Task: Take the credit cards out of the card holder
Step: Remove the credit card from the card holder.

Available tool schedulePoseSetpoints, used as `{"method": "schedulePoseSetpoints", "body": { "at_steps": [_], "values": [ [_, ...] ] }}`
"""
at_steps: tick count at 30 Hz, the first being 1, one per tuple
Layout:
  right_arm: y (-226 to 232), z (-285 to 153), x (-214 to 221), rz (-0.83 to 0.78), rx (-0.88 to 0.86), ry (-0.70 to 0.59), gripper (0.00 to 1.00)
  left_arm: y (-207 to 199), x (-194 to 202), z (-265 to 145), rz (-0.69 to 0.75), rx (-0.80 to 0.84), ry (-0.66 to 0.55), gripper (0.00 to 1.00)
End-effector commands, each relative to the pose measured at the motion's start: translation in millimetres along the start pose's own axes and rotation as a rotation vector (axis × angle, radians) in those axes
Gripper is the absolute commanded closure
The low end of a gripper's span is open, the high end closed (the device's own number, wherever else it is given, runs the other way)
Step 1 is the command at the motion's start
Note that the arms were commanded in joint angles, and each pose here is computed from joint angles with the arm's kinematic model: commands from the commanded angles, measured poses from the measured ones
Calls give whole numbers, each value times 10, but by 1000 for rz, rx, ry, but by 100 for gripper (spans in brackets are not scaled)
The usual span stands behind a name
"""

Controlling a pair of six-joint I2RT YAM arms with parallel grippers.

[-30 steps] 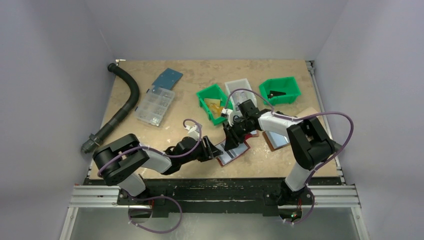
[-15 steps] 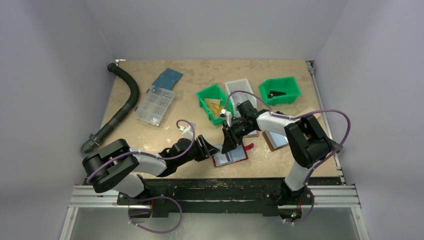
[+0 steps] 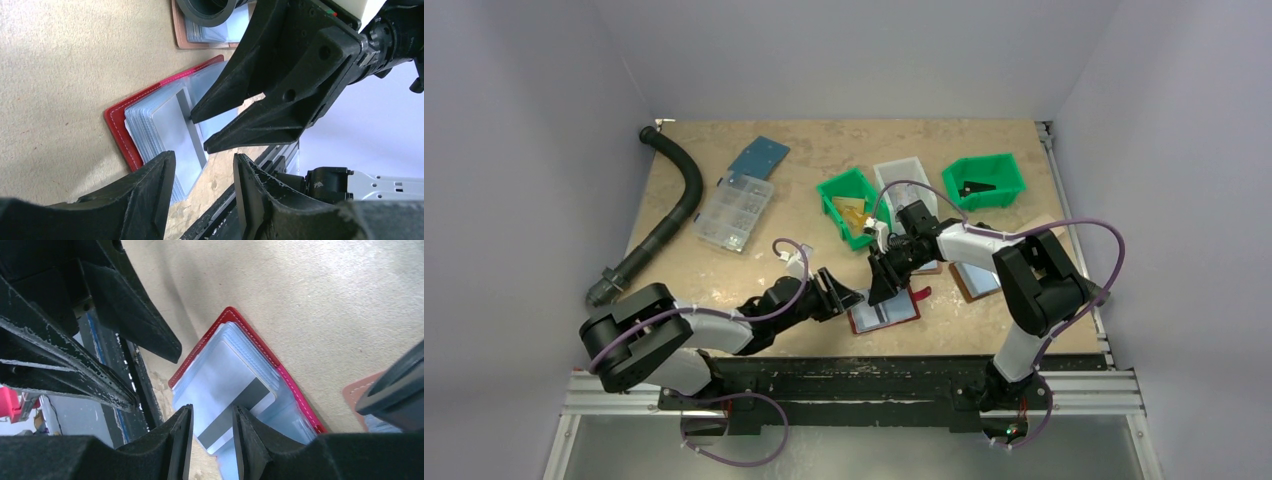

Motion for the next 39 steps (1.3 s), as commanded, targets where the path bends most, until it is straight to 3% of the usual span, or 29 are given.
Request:
{"method": "schedulePoseSetpoints", "body": {
  "at_steps": [1,11,28,39],
  "values": [
    [-75,-50,-154,-18,72,-41,59,-113,13,52,22,39,26,50],
    [-323,-66,-138,24,219,-41,65,-126,128,172,18,68,88,50],
    [-383,-57,-134,40,245,-34,64,-295,-140,30,59,86,-33,52],
    [-392,-47,-127,44,243,-29,64,-321,-110,95,44,113,-21,51]
  ]
}}
Point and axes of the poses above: each gripper's point midway between its finger pads, its own z axis out along the fingers, its own y axis along the line the jaws close on, x = y × z, the point moved 3 cm from there along -z, back along the fingers, and after that the axes turned 6 degrees about z, right-handed, at the moved point
